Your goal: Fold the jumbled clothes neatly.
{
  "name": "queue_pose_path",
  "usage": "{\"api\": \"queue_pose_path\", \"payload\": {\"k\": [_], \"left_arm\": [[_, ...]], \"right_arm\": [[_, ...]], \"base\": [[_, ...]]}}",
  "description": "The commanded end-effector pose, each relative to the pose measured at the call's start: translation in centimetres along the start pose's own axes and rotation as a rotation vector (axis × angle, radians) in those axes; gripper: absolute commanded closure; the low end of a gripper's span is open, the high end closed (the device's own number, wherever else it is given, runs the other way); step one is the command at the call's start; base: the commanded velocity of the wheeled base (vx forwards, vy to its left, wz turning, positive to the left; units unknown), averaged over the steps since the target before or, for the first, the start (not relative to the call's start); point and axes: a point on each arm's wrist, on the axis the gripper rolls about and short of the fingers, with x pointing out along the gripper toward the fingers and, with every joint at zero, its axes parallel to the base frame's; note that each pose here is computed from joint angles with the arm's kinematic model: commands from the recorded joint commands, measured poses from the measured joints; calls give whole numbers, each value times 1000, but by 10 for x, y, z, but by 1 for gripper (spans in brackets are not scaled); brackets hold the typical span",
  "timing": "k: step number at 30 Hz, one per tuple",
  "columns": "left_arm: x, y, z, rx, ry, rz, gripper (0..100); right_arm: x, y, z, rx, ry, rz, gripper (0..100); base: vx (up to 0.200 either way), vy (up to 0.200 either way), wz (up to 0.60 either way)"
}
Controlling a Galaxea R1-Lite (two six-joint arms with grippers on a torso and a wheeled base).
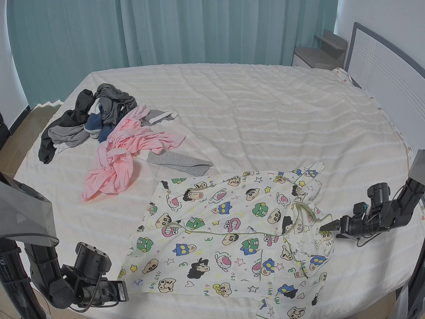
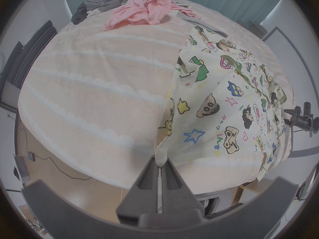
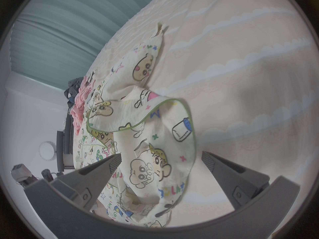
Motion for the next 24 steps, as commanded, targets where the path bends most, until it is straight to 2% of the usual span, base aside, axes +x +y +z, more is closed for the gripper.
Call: {"api": "queue_pose_path", "payload": {"k": [1, 6, 7, 18, 24], "left_arm": [[-3, 4, -3, -8, 8, 8, 100], [-3, 4, -3, -8, 8, 8, 100], [-3, 4, -3, -8, 8, 8, 100], [-3, 3, -3, 2, 9, 7, 100], [-3, 5, -6, 49, 40, 25, 100]], "right_arm": [[9, 3, -5, -20, 30, 5, 0], [15, 10, -8, -49, 50, 14, 0], [15, 10, -8, -47, 50, 14, 100], [8, 2, -5, -25, 27, -17, 100], [-6, -2, 0, -16, -15, -29, 100]], "base": [[0, 0, 0], [0, 0, 0], [0, 0, 0], [0, 0, 0], [0, 0, 0]]}}
